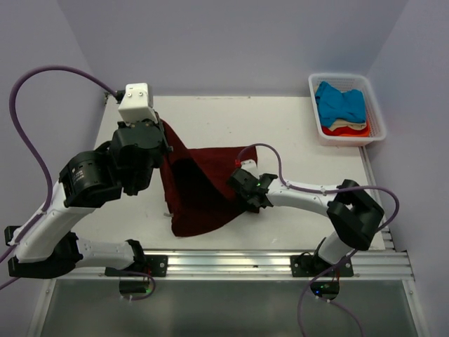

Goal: Fold and stack the t-shirts
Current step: Flatten out the tshirt

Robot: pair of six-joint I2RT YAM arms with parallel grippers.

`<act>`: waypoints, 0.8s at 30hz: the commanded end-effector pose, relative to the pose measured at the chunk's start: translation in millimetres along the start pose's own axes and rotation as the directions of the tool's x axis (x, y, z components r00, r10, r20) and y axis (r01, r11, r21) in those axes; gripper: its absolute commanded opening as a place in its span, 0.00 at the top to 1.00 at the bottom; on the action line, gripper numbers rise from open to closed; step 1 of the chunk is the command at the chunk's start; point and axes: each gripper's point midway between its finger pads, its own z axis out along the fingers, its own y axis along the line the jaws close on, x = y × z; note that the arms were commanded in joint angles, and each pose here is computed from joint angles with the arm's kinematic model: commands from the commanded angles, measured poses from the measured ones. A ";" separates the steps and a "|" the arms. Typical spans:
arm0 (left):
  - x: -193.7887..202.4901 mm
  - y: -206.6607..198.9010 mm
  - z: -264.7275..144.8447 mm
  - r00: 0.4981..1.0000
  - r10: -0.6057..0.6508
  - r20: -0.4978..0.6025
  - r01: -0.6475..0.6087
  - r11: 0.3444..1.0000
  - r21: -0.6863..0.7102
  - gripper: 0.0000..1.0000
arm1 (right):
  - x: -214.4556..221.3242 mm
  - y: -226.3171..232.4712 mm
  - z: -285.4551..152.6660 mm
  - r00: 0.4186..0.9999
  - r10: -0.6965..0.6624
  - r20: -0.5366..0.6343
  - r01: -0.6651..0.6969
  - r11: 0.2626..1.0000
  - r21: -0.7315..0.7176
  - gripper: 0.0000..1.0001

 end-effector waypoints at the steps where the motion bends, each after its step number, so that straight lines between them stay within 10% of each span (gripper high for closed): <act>1: -7.6 3.0 -1.6 0.997 -0.071 0.023 0.071 0.997 -0.002 1.00 | -13.9 -0.5 17.1 0.999 0.038 0.013 -0.038 0.999 -0.015 0.37; 16: -9.3 11.8 -2.1 0.997 -0.071 0.031 0.072 0.997 -0.026 1.00 | 10.5 -17.4 15.2 0.985 0.166 -0.052 -0.165 0.986 0.016 0.61; 24: -9.2 10.9 -1.3 0.997 -0.072 0.031 0.073 0.997 -0.026 1.00 | 24.4 -35.3 2.3 0.978 0.202 -0.047 -0.200 0.979 0.045 0.53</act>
